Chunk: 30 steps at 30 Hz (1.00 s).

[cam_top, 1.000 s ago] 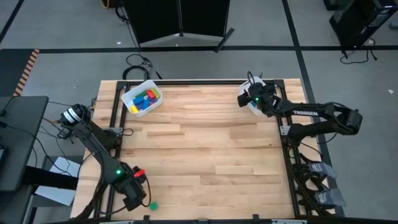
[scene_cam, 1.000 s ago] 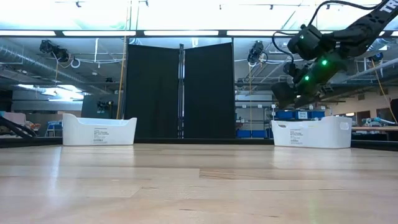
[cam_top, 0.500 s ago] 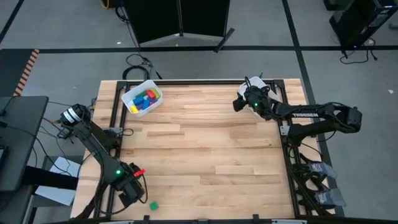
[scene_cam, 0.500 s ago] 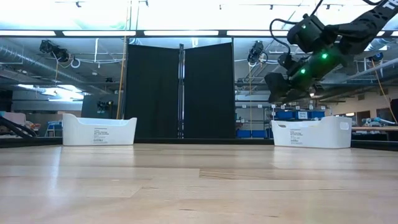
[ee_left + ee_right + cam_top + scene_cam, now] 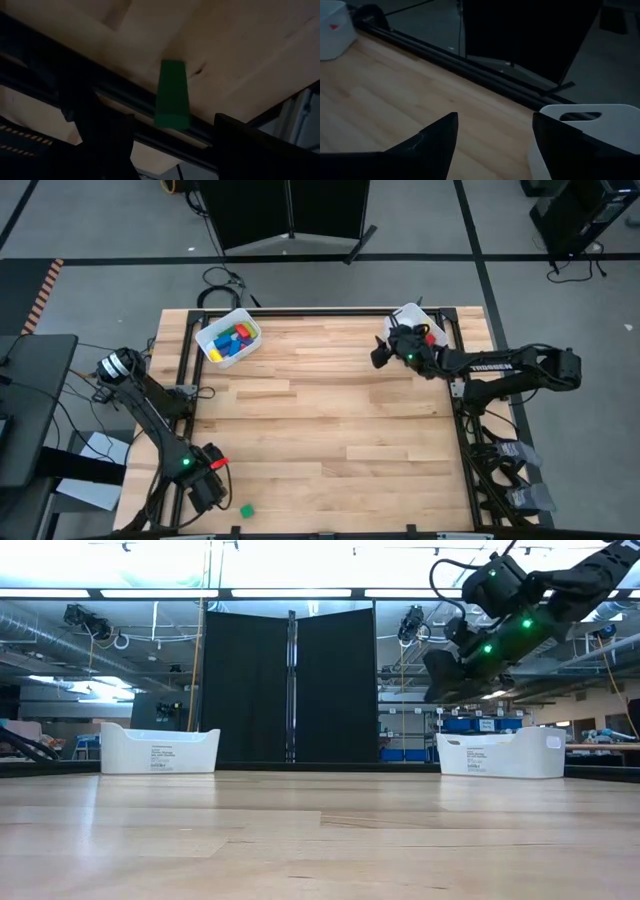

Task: Sort blocks by size
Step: Put the large green block into the left white bin

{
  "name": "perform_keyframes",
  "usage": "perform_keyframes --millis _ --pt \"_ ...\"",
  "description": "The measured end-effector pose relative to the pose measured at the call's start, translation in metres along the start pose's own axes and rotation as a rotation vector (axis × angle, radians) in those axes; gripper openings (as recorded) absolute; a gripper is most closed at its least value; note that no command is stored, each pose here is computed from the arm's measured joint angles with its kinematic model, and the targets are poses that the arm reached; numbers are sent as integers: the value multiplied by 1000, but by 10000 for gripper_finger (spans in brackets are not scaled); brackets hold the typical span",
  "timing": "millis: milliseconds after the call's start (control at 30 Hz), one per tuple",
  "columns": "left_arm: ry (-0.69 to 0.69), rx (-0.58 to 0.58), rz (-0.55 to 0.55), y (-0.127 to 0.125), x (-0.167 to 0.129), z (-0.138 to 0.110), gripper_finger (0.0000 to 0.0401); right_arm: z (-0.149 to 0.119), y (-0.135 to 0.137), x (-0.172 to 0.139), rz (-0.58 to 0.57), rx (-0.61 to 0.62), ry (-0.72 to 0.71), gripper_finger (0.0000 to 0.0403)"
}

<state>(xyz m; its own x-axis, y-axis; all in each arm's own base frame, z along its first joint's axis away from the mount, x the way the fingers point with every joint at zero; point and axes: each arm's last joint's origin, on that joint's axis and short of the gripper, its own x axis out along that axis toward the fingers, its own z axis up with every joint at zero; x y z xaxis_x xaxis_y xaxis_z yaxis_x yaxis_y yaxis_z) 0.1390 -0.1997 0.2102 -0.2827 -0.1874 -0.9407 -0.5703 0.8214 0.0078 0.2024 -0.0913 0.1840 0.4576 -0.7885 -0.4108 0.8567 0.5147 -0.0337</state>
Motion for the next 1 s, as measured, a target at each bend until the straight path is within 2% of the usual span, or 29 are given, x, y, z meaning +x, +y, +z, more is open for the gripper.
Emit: perform_keyframes --millis 433,1000 --pt "-14 21 28 -8 14 -2 281 -3 17 -12 90 16 -15 266" --pt "-37 32 58 -13 24 -4 269 -5 25 -18 126 8 -22 261"
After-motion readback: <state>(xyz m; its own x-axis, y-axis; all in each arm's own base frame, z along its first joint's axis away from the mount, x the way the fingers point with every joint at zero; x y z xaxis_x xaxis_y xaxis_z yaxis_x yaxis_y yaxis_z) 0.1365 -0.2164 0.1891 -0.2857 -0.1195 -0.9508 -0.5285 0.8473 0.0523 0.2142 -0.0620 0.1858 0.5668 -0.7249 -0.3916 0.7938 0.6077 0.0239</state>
